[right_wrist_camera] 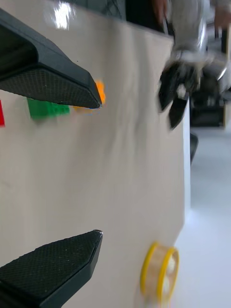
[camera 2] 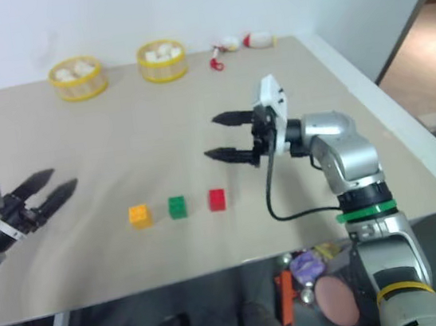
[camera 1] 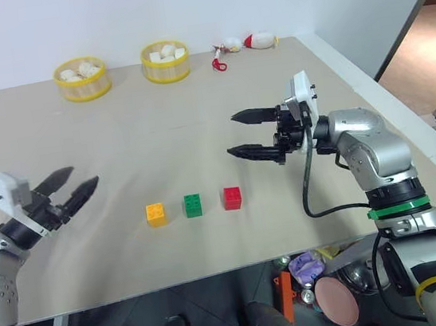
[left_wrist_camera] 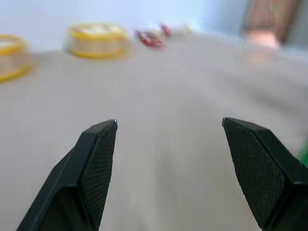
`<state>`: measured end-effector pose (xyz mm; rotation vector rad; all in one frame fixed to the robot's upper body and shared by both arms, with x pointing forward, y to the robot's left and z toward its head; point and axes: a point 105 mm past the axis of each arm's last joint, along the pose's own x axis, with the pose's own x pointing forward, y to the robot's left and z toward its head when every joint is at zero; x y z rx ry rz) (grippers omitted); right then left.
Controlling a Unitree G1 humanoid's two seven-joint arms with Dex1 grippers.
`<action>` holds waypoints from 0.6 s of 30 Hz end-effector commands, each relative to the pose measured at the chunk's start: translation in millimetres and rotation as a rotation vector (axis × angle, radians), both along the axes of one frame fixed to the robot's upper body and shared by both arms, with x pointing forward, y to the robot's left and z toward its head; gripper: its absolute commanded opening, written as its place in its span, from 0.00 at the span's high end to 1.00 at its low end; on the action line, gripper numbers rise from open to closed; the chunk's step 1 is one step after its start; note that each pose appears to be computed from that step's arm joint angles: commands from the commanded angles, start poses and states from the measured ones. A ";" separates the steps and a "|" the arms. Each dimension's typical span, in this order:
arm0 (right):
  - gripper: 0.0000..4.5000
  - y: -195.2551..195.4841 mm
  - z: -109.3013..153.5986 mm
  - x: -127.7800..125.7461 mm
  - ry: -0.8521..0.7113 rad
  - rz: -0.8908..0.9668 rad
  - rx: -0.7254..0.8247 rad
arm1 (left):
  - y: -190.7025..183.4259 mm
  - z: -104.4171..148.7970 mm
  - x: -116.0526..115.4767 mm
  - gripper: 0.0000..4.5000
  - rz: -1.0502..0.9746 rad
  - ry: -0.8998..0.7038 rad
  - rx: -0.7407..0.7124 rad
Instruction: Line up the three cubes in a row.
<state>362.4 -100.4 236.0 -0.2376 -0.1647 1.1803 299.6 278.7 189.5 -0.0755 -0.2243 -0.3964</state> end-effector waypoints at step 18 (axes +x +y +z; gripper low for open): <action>0.07 -92.2 -106.9 23.4 0.231 -1.034 0.316 | -16.0 -70.2 -16.2 0.20 0.569 0.170 -0.258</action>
